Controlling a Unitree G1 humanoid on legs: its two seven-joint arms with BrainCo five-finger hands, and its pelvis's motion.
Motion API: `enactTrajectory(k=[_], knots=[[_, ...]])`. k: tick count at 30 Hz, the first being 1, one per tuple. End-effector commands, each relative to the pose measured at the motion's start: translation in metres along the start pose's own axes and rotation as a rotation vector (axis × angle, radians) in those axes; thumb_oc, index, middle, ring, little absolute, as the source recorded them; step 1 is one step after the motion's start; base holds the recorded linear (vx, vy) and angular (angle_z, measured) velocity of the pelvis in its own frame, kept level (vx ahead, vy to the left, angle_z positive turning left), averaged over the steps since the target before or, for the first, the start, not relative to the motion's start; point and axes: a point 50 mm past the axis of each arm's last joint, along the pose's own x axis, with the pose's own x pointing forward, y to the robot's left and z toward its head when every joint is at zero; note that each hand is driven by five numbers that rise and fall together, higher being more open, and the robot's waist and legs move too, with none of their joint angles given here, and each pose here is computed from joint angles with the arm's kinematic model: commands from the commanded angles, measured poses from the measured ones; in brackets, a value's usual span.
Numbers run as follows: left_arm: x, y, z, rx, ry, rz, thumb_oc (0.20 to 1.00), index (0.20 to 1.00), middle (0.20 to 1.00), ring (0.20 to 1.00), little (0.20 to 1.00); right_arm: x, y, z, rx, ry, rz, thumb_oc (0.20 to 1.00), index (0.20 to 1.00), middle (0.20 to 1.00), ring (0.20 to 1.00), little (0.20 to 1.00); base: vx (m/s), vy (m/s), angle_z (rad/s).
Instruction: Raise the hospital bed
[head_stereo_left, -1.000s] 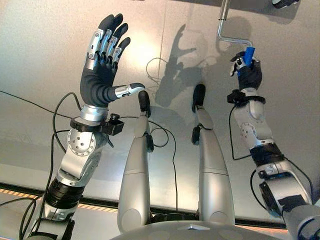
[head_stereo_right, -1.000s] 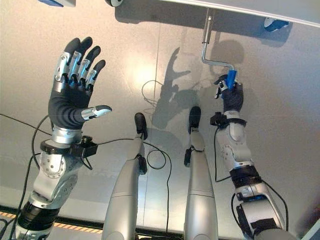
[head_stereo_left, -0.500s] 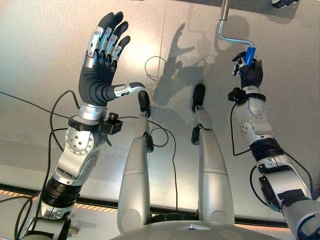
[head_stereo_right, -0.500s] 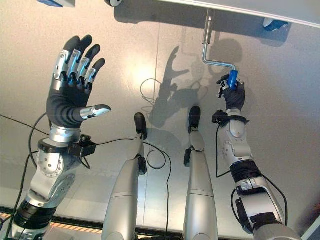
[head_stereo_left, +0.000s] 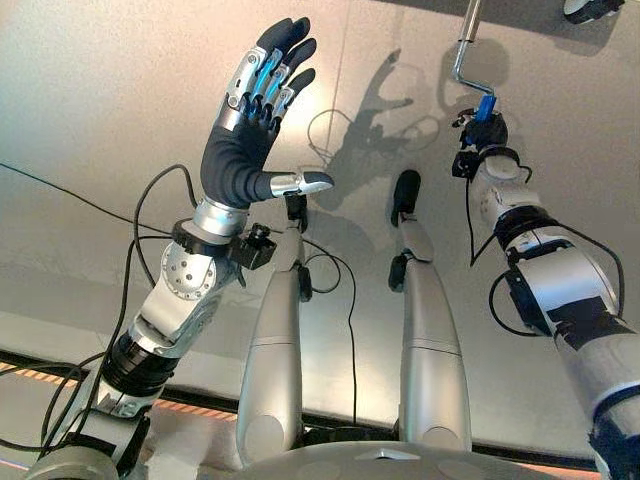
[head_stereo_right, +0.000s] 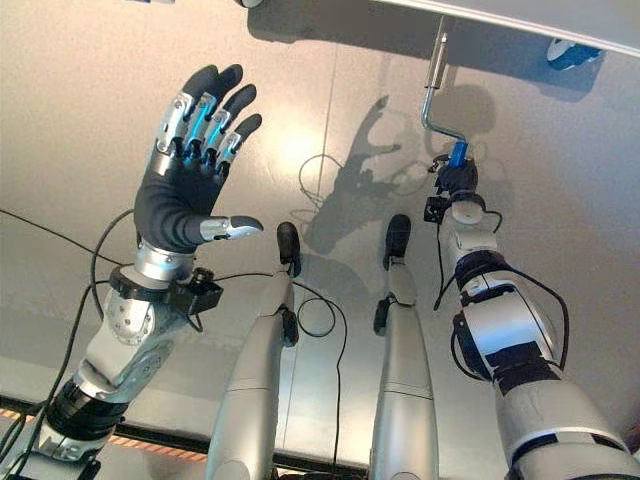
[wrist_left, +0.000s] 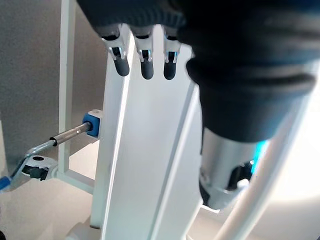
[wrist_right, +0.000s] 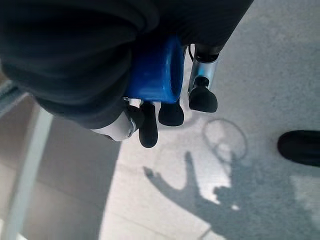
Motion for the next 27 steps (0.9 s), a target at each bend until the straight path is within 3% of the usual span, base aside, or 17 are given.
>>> enactTrajectory(k=[1, 7, 10, 12, 17, 22, 27], knots=[[0.001, -0.004, 0.014, -0.043, -0.09, 0.039, 1.0, 1.0, 1.0, 1.0, 1.0, -0.004, -0.017, -0.032, -0.249, 0.121, -0.038, 0.2, 0.2, 0.2, 0.2, 0.2, 0.02, 0.037, 0.05], [0.003, -0.003, 0.013, -0.046, -0.089, 0.058, 1.0, 1.0, 1.0, 1.0, 1.0, -0.009, 0.03, -0.025, -0.352, 0.066, 0.107, 0.2, 0.2, 0.2, 0.2, 0.2, 0.0, 0.004, 0.01], [0.004, 0.0, 0.013, -0.05, -0.095, 0.098, 1.0, 1.0, 1.0, 1.0, 1.0, -0.029, 0.103, -0.014, -0.422, -0.05, 0.33, 0.2, 0.2, 0.2, 0.2, 0.2, 0.0, 0.0, 0.0], [0.004, 0.0, 0.013, -0.053, -0.094, 0.104, 1.0, 1.0, 1.0, 1.0, 1.0, -0.033, 0.112, -0.014, -0.426, -0.065, 0.36, 0.2, 0.2, 0.2, 0.2, 0.2, 0.0, 0.008, -0.02], [0.0, 0.005, 0.014, -0.045, -0.096, 0.15, 1.0, 1.0, 1.0, 1.0, 1.0, -0.068, 0.174, 0.004, -0.487, -0.246, 0.569, 0.2, 0.2, 0.2, 0.2, 0.2, 0.0, 0.029, -0.04], [-0.001, 0.009, 0.017, -0.028, -0.111, 0.18, 1.0, 1.0, 1.0, 1.0, 1.0, -0.094, 0.199, 0.034, -0.457, -0.443, 0.662, 0.2, 0.2, 0.2, 0.2, 0.2, 0.0, 0.017, -0.01], [-0.004, 0.011, 0.018, -0.015, -0.116, 0.185, 1.0, 1.0, 1.0, 1.0, 1.0, -0.119, 0.203, 0.076, -0.377, -0.682, 0.717, 0.2, 0.2, 0.2, 0.2, 0.2, 0.0, 0.005, -0.01]])
